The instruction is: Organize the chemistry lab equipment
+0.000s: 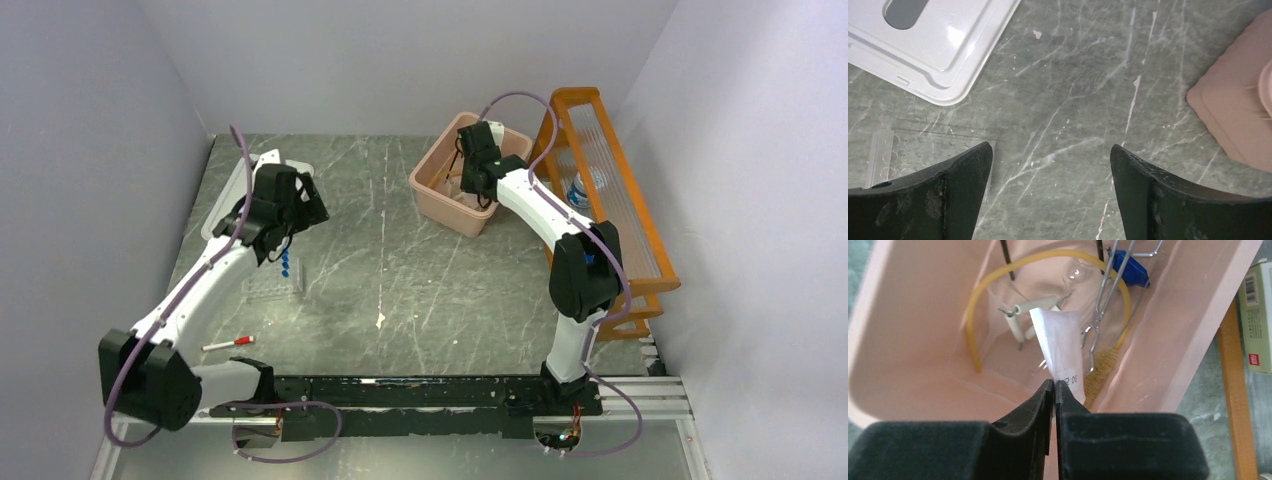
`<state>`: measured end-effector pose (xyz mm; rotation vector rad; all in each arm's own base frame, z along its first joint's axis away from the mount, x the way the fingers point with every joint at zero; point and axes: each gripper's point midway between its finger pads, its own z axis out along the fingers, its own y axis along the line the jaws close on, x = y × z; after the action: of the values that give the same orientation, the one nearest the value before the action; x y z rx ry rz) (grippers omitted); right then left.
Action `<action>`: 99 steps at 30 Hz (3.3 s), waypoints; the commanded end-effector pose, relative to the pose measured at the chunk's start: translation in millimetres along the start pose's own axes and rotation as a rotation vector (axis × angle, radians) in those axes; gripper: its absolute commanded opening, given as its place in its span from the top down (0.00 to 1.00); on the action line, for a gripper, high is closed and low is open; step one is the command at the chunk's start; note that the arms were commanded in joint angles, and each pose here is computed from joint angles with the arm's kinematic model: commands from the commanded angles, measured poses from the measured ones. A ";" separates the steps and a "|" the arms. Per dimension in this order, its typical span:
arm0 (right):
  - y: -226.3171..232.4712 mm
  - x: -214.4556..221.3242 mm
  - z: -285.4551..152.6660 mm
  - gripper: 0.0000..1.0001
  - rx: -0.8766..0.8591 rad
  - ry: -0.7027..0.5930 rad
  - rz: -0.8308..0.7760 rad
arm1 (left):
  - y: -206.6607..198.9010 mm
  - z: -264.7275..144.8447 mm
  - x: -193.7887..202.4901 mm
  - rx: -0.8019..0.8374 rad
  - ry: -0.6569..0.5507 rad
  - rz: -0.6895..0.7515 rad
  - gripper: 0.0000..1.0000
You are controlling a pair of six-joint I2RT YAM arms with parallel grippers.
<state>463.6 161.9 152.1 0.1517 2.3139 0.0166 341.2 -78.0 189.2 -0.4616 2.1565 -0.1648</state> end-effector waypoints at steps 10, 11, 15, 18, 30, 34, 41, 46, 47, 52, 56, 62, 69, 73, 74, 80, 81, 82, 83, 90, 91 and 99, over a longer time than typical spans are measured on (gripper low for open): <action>3.2 -38.2 -25.3 0.62 -0.027 -0.090 0.010 | 4.8 61.3 -10.4 -0.035 0.142 0.143 0.08; 3.4 -42.6 -29.9 0.60 -0.034 -0.102 0.010 | 5.7 68.4 -12.0 -0.041 0.145 0.152 0.09; 9.0 -59.5 -47.7 0.49 -0.089 -0.158 -0.012 | 18.4 104.4 -14.8 -0.097 0.138 0.194 0.15; 14.7 -73.4 -62.0 0.45 -0.143 -0.224 -0.002 | 31.2 138.4 -8.0 -0.123 0.171 0.213 0.19; 36.4 -66.0 -65.2 0.45 -0.266 -0.200 0.033 | 53.6 210.7 3.4 -0.164 0.303 0.206 0.19; 37.5 -75.2 -65.9 0.45 -0.260 -0.219 0.034 | 51.8 219.0 16.9 -0.120 0.340 0.214 0.26; 41.4 -88.9 -73.1 0.46 -0.278 -0.254 0.056 | 46.1 228.0 28.2 -0.072 0.372 0.215 0.49; 41.8 -86.5 -70.4 0.47 -0.274 -0.242 0.056 | 20.2 226.0 36.1 0.027 0.405 0.124 0.60; 42.6 -84.4 -69.0 0.48 -0.274 -0.233 0.055 | 13.8 225.1 39.4 0.045 0.415 0.105 0.61; 45.2 -77.5 -68.3 0.50 -0.285 -0.213 0.064 | -26.0 218.3 64.5 0.121 0.480 0.058 0.65; 49.8 -71.0 -70.9 0.52 -0.302 -0.201 0.063 | -54.4 205.4 86.4 0.152 0.534 0.037 0.69; 58.8 -56.9 -75.4 0.55 -0.321 -0.178 0.060 | -76.0 191.3 93.8 0.143 0.524 0.064 0.75; 67.5 -40.7 -79.4 0.56 -0.356 -0.151 0.074 | -72.0 197.1 102.7 0.050 0.497 0.273 0.62; 71.9 -33.1 -80.1 0.56 -0.380 -0.136 0.099 | -75.6 199.0 121.9 0.054 0.529 0.336 0.64; 72.6 -32.8 -80.5 0.56 -0.385 -0.137 0.104 | -74.8 199.3 125.1 0.046 0.534 0.355 0.66; 75.5 -30.1 -79.9 0.56 -0.402 -0.128 0.117 | -67.9 201.7 132.1 0.004 0.550 0.421 0.82; 76.4 -29.9 -79.6 0.56 -0.405 -0.126 0.115 | -68.2 201.2 130.0 0.004 0.547 0.425 0.86; 78.6 -28.6 -79.5 0.56 -0.412 -0.121 0.112 | -69.9 200.5 126.6 0.008 0.542 0.428 0.90; 79.9 -27.5 -79.0 0.56 -0.418 -0.116 0.110 | -73.2 198.6 122.6 0.020 0.536 0.430 0.93; 112.1 5.1 -75.7 0.57 -0.499 -0.014 0.096 | -107.2 172.0 88.1 0.140 0.481 0.360 0.95; 121.5 12.1 -78.8 0.57 -0.530 -0.002 0.092 | -111.8 166.4 85.0 0.164 0.479 0.345 0.95; 175.9 70.3 -90.9 0.55 -0.745 0.134 0.128 | -117.6 133.6 57.8 0.261 0.448 0.197 0.95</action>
<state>383.0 319.2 185.3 -0.0708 2.2515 0.7909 450.0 -197.7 55.5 -0.0010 2.6409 -0.3155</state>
